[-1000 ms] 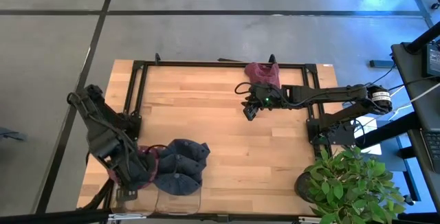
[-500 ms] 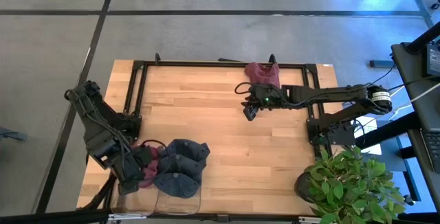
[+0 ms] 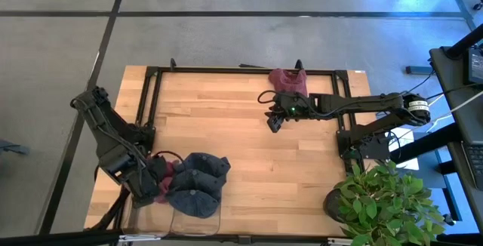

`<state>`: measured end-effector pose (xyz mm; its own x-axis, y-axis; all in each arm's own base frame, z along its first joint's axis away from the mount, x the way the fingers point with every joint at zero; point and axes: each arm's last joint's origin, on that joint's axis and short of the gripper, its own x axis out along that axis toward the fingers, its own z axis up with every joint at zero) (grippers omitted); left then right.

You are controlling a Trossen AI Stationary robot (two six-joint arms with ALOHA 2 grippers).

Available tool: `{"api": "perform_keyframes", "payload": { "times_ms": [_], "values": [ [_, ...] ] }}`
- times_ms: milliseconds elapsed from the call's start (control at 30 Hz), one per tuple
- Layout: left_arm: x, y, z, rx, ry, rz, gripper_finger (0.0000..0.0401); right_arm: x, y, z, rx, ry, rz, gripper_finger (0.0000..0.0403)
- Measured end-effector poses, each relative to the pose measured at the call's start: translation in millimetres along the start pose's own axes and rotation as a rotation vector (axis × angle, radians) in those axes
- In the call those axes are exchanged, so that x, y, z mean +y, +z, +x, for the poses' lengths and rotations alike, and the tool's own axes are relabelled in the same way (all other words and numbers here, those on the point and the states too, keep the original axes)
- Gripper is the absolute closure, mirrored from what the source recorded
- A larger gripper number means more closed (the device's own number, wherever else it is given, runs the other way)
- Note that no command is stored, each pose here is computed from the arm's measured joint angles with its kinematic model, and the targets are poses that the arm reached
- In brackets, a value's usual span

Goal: Pick & Place hat
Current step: Put the left red cap into the left transparent bin, then put the red cap into the left transparent bin

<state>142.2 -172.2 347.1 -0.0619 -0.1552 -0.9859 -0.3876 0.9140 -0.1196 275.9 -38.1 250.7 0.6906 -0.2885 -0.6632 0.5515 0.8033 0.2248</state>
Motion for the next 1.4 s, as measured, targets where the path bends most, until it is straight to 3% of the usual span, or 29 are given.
{"api": "perform_keyframes", "payload": {
  "times_ms": [333,600,1067,1267,1400],
  "values": [
    [26,-11,-19,-0.05,-0.085,-0.115,0.0376,0,0,0,0.0,0.001,0.0,0.0252],
    [23,-8,-16,-0.1,-0.054,-0.036,0.0361,0,0,0,0.001,0.001,0.0,0.0252],
    [25,-4,-16,-0.236,-0.012,-0.02,0.0342,0,0,0,0.001,0.001,-0.002,0.0252],
    [25,-3,-17,-0.25,-0.015,-0.076,0.0301,0,0,0,0.001,0.001,-0.004,0.0252],
    [25,-3,-17,-0.245,-0.013,-0.041,0.0259,0,0,0,0.001,0.001,-0.005,0.0252]
  ]
}}
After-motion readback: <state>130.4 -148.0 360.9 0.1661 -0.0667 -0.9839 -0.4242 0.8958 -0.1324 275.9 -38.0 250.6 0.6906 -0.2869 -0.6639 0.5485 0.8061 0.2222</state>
